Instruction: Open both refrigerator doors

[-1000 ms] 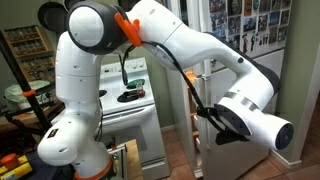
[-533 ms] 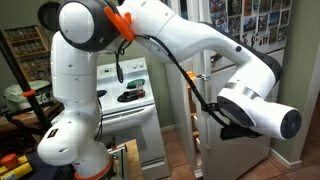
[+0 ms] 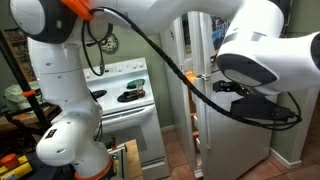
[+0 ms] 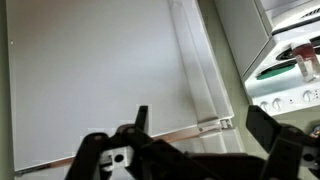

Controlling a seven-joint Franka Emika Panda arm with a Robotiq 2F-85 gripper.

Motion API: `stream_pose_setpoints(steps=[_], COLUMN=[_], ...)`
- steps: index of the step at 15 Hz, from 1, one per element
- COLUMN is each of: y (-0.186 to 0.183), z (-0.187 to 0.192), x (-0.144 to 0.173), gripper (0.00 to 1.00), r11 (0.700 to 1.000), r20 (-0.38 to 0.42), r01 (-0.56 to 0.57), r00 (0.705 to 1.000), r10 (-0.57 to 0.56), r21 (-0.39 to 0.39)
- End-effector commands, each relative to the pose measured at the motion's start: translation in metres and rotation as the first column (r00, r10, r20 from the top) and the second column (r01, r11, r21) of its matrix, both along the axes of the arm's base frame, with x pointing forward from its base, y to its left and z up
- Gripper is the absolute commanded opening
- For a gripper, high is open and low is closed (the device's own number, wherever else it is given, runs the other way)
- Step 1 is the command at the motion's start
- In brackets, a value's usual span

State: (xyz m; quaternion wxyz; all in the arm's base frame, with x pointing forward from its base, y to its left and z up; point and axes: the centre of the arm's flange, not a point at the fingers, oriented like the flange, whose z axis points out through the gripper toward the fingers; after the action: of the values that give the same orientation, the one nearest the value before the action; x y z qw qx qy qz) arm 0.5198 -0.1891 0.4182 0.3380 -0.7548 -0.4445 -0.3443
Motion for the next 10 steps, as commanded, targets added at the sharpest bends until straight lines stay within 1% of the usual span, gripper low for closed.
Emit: stream_pose_setpoints(steps=[1,2,4,5,8,10], y=[-0.019,-0.023,-0.032,-0.037,-0.054,-0.066], z=[0.044,0.054,0.074,0.084,0.110,0.127], x=[-0.013,-0.017,-0.025,-0.029,-0.042,-0.049], gripper=[1.00,1.00,1.00,1.00,1.00,1.00], r11=[1.000,1.000,0.998,0.995,0.992,0.993], r20=[-0.099,-0.110,-0.087,-0.045,-0.007,0.022], r01=[-0.006,-0.010,-0.062,-0.097,-0.126,-0.122], r00=[0.995,0.994,0.994,0.994,0.992,0.992], r10=[0.005,0.009,0.062,0.096,0.126,0.122], r21=[-0.008,-0.008,0.004,-0.008,-0.002,0.001])
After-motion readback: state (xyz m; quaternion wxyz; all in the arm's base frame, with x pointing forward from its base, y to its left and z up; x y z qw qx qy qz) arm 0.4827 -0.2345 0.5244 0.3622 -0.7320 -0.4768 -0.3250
